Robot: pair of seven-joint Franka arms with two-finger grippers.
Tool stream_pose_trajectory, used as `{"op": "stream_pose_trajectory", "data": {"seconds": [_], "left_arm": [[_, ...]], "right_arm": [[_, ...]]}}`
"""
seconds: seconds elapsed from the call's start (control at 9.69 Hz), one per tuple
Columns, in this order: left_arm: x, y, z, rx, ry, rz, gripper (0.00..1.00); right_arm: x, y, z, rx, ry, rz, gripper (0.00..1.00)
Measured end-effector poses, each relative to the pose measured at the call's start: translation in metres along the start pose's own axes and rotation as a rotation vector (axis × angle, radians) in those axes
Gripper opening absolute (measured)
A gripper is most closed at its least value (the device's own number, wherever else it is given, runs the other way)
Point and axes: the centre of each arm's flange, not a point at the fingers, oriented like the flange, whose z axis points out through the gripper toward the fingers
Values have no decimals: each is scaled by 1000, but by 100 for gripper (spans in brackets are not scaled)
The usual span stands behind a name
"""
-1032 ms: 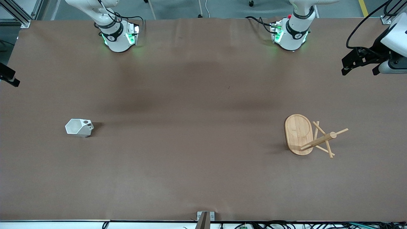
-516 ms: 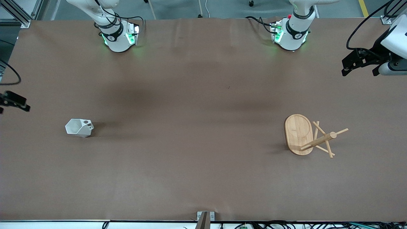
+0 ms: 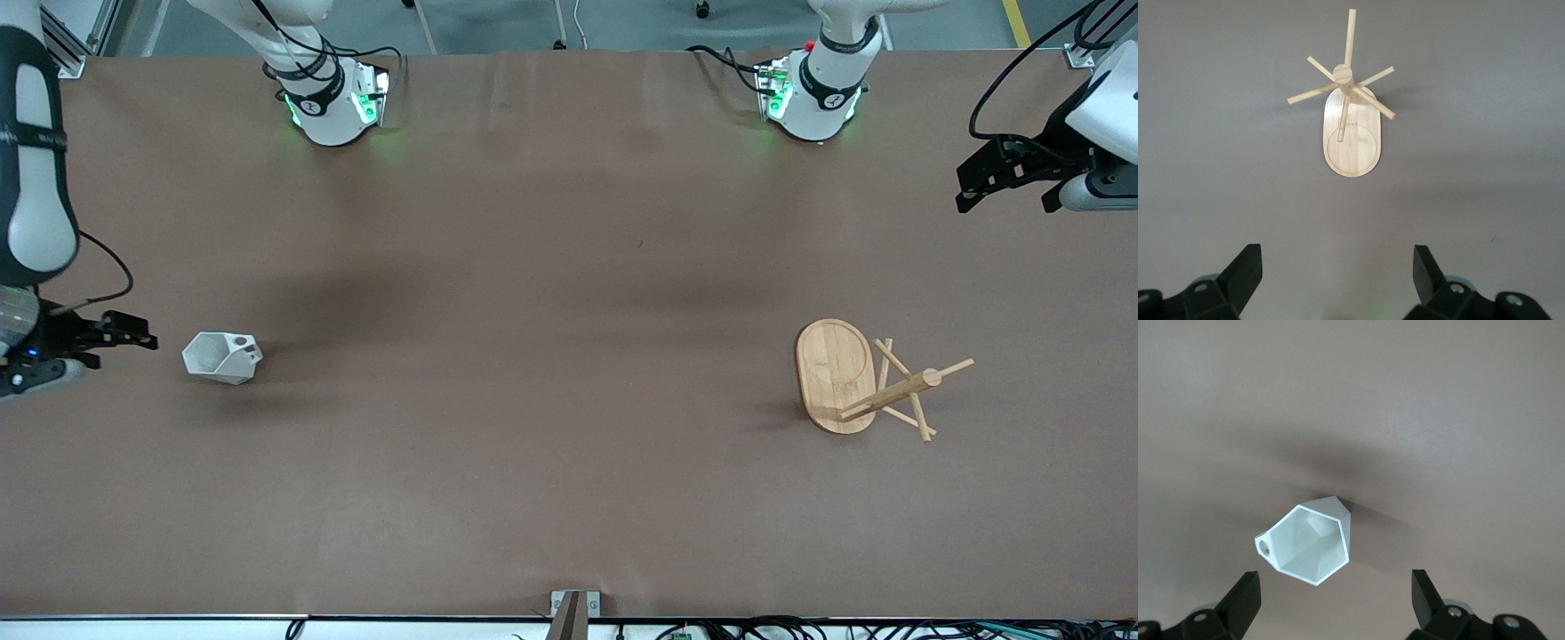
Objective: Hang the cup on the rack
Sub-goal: 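Reach the right gripper down to the white hexagonal cup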
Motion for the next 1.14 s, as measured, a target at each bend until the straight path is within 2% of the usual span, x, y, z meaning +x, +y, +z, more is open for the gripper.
{"op": "stream_pose_trajectory", "data": {"seconds": [0.41, 0.62, 0.83, 1.14], "left_arm": [[0, 0, 0, 0, 0, 0, 100], [0, 0, 0, 0, 0, 0, 100], [0, 0, 0, 0, 0, 0, 100], [0, -1, 0, 0, 0, -1, 100]], "right_arm": [[-14, -5, 74, 7, -15, -65, 99], [-18, -4, 95, 17, -33, -74, 96], [-16, -1, 110, 11, -34, -80, 88], [-11, -3, 113, -5, -17, -89, 37]]}}
